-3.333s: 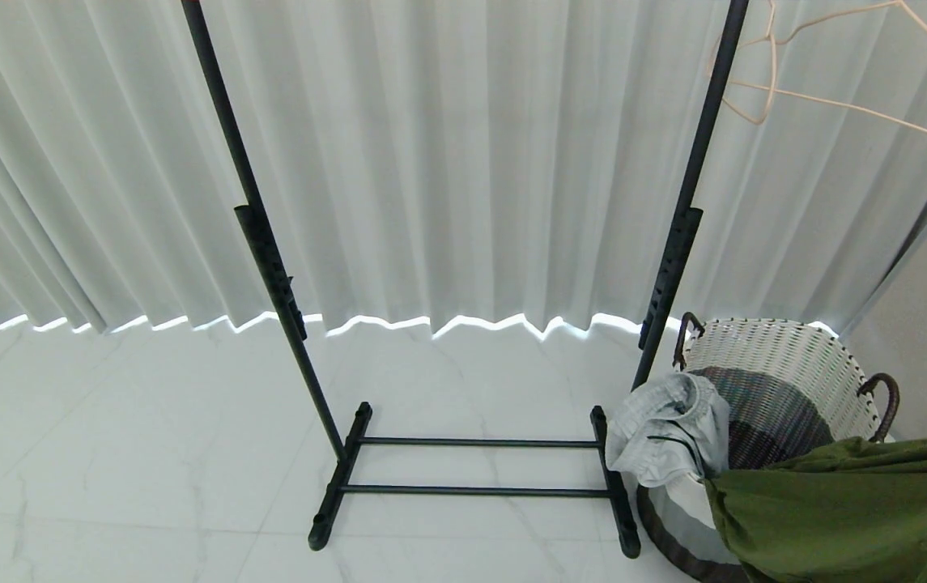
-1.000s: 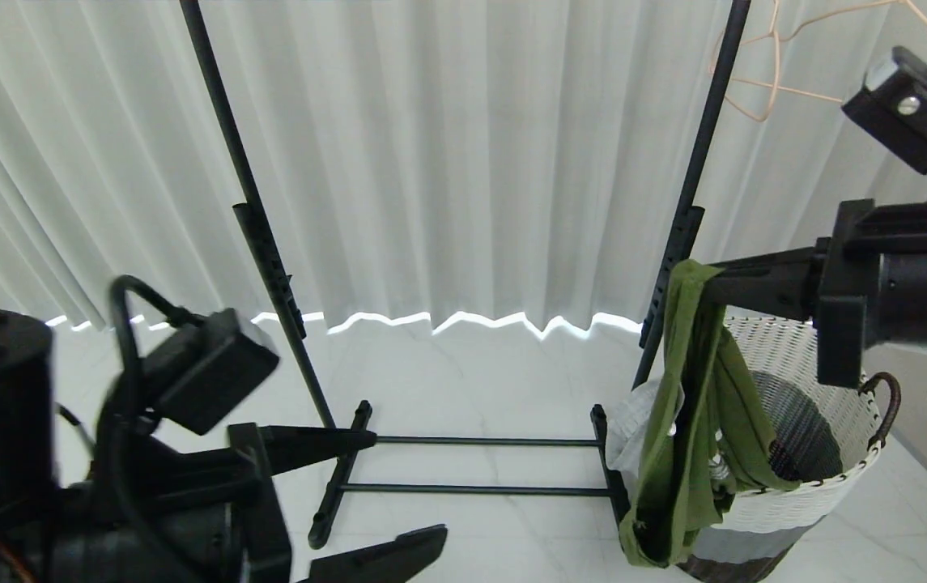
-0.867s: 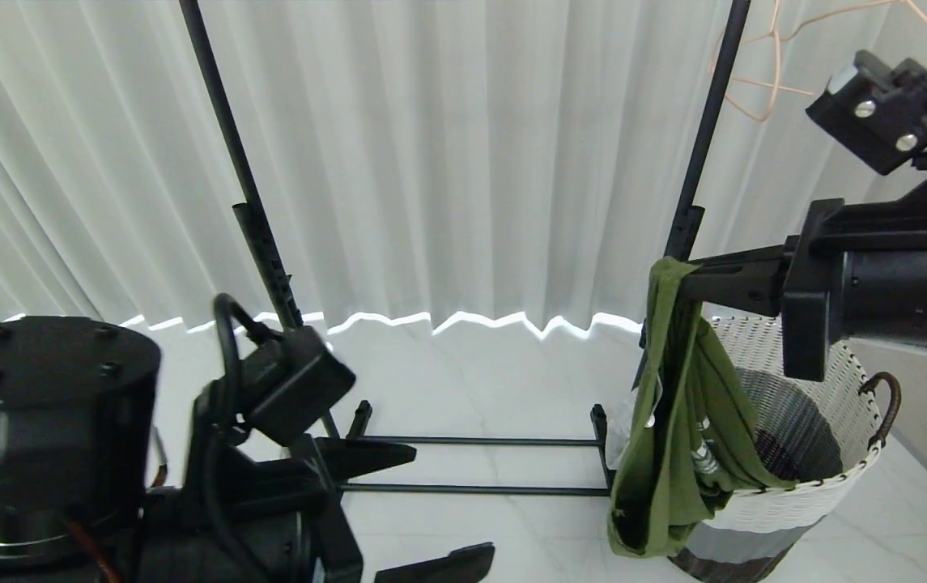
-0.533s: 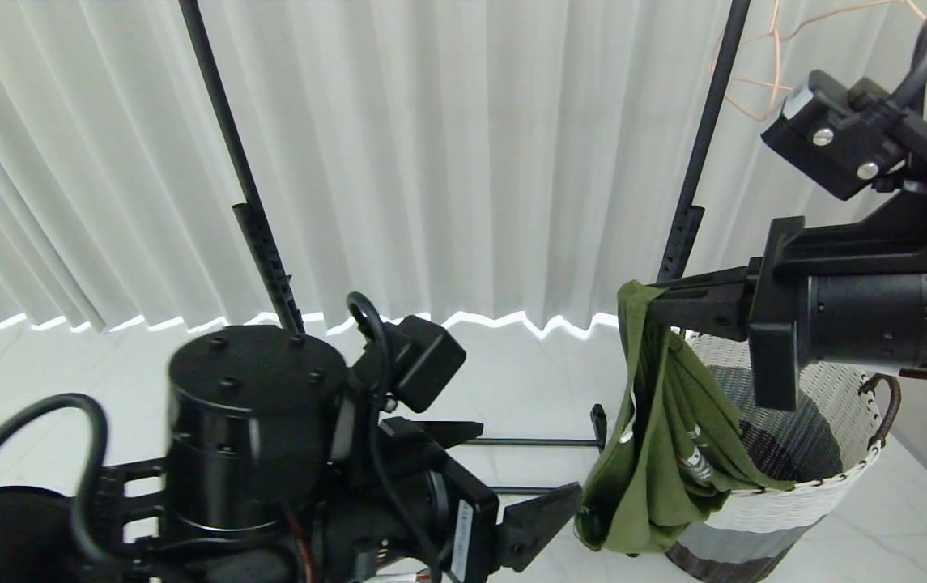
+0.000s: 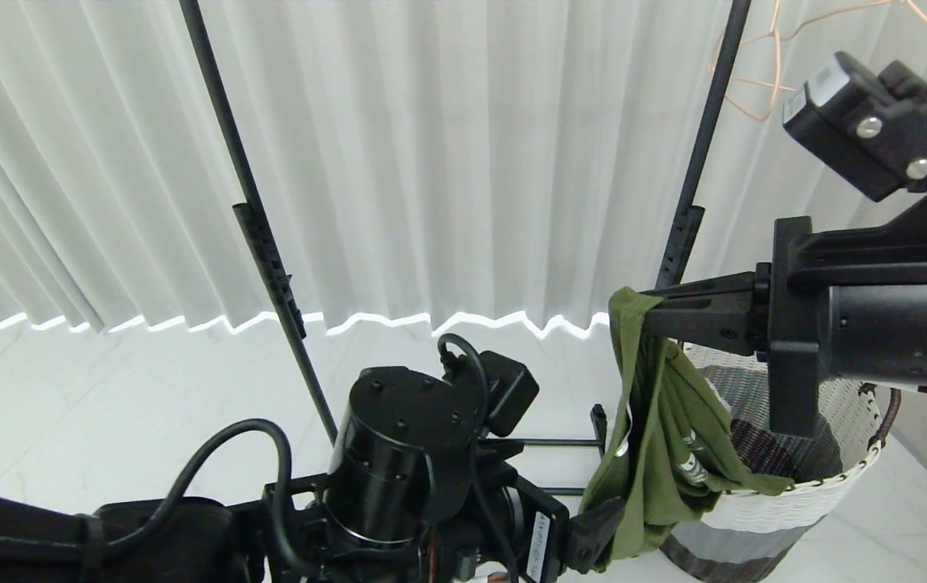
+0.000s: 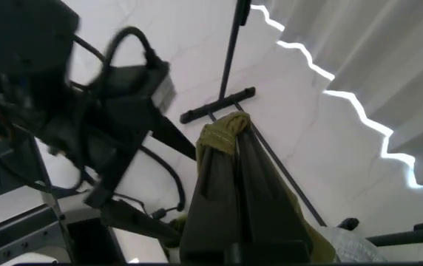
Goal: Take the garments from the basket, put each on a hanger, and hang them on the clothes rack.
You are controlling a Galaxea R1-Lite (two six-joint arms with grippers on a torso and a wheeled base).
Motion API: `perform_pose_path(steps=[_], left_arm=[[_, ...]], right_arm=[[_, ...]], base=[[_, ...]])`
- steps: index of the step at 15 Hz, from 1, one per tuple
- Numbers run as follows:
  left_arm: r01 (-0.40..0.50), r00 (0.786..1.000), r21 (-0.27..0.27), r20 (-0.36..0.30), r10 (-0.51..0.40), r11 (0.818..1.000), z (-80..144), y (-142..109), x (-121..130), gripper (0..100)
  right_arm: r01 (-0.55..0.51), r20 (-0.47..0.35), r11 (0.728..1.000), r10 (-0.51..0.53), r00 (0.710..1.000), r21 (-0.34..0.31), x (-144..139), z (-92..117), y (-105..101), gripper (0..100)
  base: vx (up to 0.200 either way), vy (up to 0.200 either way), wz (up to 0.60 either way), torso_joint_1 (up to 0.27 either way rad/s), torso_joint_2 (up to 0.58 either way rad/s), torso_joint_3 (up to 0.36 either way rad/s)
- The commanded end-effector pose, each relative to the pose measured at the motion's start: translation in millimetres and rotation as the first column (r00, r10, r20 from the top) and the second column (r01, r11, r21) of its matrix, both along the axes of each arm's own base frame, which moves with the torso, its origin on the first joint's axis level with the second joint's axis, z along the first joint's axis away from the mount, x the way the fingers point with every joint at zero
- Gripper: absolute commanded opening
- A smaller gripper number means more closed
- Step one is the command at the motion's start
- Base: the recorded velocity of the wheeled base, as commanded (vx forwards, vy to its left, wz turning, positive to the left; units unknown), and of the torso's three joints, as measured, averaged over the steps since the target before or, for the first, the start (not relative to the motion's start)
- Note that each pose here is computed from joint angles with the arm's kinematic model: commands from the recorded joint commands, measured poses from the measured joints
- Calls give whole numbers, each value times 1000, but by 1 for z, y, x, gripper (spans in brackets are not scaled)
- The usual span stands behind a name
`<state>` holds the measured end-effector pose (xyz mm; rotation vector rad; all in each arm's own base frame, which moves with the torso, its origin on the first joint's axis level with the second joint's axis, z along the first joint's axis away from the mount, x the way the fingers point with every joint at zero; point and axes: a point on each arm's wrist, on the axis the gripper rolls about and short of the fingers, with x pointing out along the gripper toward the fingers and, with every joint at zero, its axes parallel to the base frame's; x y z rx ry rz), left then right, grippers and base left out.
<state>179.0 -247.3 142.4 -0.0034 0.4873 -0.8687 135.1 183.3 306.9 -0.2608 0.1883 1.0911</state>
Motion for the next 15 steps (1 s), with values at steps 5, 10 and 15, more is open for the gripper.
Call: perform_pose_path(steps=[5,10,15], left_arm=[[-189,979,85,-60,195,978,-58,3,11,100],[-176,984,41,-26,177,984,-54,8,3,100],[-67,995,119,76,58,991,-44,35,-41,0]], right_arm=[[-27,27,999,26,999,34,-16,10,-11,0],[-26,21,999,25,999,26,-19,5,-16,0],[31,17,1000,-31,999,-3,-21,-4,-22,0]], base=[[0,0,0,0,0,0],[0,0,0,0,0,0],[0,0,0,0,0,0]])
